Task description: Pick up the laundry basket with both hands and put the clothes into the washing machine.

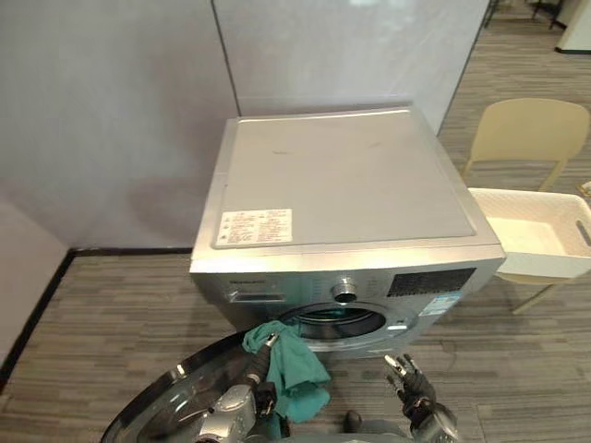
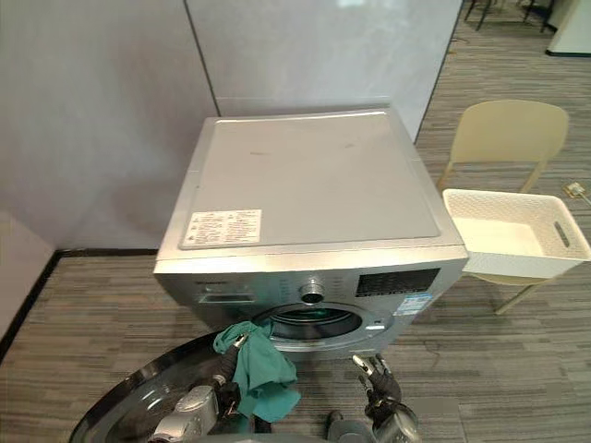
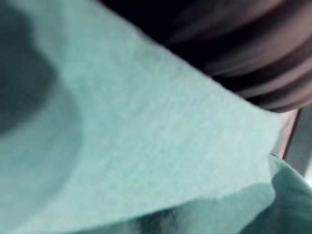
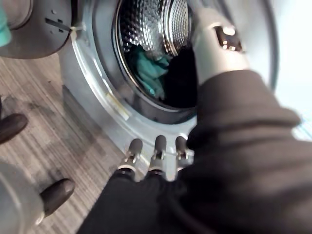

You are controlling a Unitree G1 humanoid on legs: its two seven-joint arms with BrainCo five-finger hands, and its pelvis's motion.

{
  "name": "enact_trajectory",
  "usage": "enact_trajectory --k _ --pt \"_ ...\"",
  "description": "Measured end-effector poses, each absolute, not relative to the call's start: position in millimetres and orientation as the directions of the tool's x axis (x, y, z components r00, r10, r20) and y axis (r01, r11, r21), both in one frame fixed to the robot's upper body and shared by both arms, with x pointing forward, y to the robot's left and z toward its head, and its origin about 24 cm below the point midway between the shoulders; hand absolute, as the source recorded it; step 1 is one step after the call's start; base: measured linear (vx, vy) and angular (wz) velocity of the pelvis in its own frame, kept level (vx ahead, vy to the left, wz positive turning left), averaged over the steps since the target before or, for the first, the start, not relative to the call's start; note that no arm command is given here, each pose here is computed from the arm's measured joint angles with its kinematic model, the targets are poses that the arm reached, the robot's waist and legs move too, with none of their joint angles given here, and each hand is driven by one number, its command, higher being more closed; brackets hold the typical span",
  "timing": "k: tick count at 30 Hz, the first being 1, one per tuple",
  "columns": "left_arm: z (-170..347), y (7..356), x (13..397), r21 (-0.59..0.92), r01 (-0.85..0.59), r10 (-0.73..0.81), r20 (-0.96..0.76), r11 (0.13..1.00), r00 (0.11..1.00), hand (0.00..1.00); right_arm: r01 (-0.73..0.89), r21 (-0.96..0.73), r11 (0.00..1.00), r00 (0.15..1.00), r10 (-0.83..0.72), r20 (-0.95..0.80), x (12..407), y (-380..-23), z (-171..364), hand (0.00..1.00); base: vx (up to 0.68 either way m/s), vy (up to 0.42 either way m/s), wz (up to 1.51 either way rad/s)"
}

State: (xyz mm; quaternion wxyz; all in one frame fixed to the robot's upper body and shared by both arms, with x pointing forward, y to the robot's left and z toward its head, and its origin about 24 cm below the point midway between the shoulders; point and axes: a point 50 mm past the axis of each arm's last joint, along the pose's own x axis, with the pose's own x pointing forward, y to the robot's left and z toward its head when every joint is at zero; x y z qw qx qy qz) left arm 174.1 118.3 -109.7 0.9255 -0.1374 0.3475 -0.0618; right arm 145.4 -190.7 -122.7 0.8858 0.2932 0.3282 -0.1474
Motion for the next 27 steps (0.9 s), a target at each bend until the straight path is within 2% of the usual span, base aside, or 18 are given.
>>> enact_trajectory --k 4,7,16,20,25,27 --pt "-106.3 125.8 178.2 -0.291 -0.004 -0.183 -0.612 0.957 0.769 1.00 0.401 0.448 0.799 0.753 -0.008 -0.658 154.2 -175.6 -121.4 0.00 -0.06 0.169 -0.39" --pt "-106.3 127.5 178.7 -0.285 -0.004 -0.179 -0.612 0.958 0.770 1.00 0.423 0.459 0.781 0.732 0.005 -0.682 143.1 -165.5 -126.9 0.00 0.04 0.090 -0.15" --pt "-104.9 122.3 181.5 -0.280 0.040 -0.209 -0.608 0.959 0.766 1.00 0.415 0.433 0.800 0.722 0.000 -0.692 139.8 -173.1 -128.3 0.00 0.07 -0.033 -0.32" --pt "-104.9 130.6 182.6 -0.260 0.035 -0.193 -0.611 0.965 0.768 1.00 0.414 0.427 0.804 0.712 0.006 -0.703 138.5 -173.0 -129.5 0.00 0.00 -0.237 0.27" --pt "-110.8 152.0 177.8 -0.211 -0.006 -0.135 -0.646 0.977 0.751 1.00 0.434 0.419 0.797 0.677 0.018 -0.736 126.8 -168.2 -135.8 0.00 0.03 -0.481 0.09" --pt "-113.0 136.5 177.1 -0.263 -0.030 -0.154 -0.647 0.964 0.747 1.00 0.426 0.380 0.821 0.678 -0.012 -0.735 130.3 -184.4 -134.0 0.00 0.06 -0.391 -0.06"
